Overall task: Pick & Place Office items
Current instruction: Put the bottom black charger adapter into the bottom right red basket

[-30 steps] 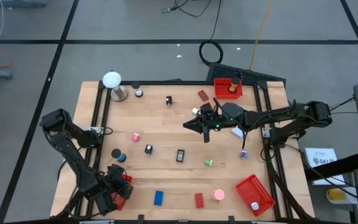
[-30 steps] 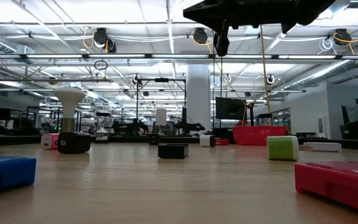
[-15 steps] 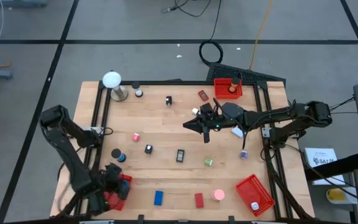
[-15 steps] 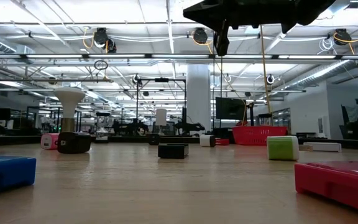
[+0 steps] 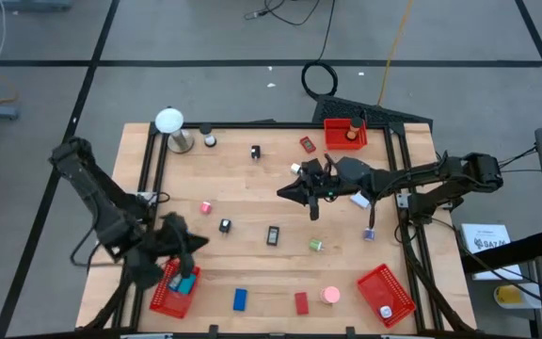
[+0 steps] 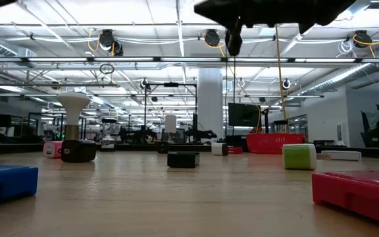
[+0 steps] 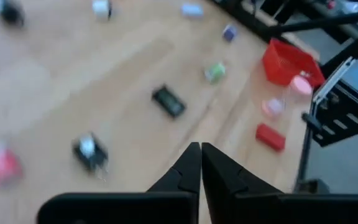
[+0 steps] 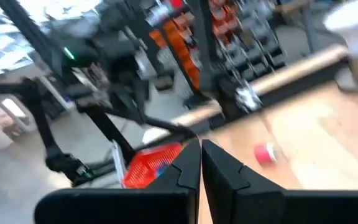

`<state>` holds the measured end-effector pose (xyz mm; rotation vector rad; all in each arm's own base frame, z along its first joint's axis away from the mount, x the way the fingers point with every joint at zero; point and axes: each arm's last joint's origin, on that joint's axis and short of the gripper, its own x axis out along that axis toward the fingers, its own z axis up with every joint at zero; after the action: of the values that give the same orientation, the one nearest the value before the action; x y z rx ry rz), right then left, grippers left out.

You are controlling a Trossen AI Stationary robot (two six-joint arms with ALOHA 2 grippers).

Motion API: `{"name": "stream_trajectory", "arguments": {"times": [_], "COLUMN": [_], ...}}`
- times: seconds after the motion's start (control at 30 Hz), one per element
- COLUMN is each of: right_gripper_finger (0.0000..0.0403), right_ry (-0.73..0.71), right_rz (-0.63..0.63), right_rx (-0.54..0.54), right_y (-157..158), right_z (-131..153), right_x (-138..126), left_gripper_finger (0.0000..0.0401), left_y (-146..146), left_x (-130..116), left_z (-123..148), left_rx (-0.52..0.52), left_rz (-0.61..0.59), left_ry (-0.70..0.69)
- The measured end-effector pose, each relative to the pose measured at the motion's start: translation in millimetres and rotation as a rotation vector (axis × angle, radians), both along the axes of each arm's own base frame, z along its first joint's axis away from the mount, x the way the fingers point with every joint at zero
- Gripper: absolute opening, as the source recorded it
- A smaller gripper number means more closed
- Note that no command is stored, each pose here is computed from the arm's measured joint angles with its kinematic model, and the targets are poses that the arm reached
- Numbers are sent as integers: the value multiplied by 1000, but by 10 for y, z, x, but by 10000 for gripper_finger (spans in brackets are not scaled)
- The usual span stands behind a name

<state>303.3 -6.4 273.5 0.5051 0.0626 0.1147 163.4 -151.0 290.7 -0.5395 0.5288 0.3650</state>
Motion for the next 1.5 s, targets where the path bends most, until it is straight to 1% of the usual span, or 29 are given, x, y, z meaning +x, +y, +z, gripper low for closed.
{"name": "stream_trajectory", "arguments": {"times": [0.1,0.27,0.33,0.43,0.5,0.6,0.67,0.73,0.83,0.93,1.0,1.07,1.2,1.33,1.4,1.5], "right_gripper_finger": [1,1,1,1,1,1,0,0,0,0,0,1,8,11,11,12], "right_ry": [112,319,393,459,508,588,625,668,709,747,773,783,783,785,789,794], "right_rz": [-41,-144,-185,-259,-316,-389,-412,-409,-388,-378,-384,-397,-445,-461,-460,-462], "right_rx": [5,-38,-52,-61,-68,-61,-44,-24,-5,8,20,34,31,5,-23,-61], "right_y": [6,83,123,181,225,280,317,369,473,555,588,604,590,529,493,432], "right_z": [-103,-177,-185,-141,-129,-142,-155,-184,-223,-283,-321,-346,-372,-373,-372,-371], "right_x": [-12,-158,-254,-412,-525,-676,-745,-796,-838,-840,-845,-837,-822,-806,-798,-786], "left_gripper_finger": [5,2,6,11,11,16,23,30,34,21,7,5,33,79,103,139], "left_y": [135,361,475,645,750,896,993,1083,1174,1209,1238,1275,1321,1299,1255,1156], "left_x": [167,446,534,617,666,739,788,841,915,980,1021,1035,998,932,891,828], "left_z": [19,-126,-203,-284,-335,-427,-456,-503,-609,-715,-778,-809,-852,-796,-791,-756], "left_rx": [54,58,53,28,29,54,59,48,50,70,47,3,-107,-188,-222,-241], "left_rz": [-44,-181,-193,-178,-156,-94,-56,-47,-91,-150,-184,-199,-133,-78,-54,-5], "left_ry": [-50,-157,-201,-230,-204,-144,-135,-112,-53,-3,19,33,83,114,177,276]}}
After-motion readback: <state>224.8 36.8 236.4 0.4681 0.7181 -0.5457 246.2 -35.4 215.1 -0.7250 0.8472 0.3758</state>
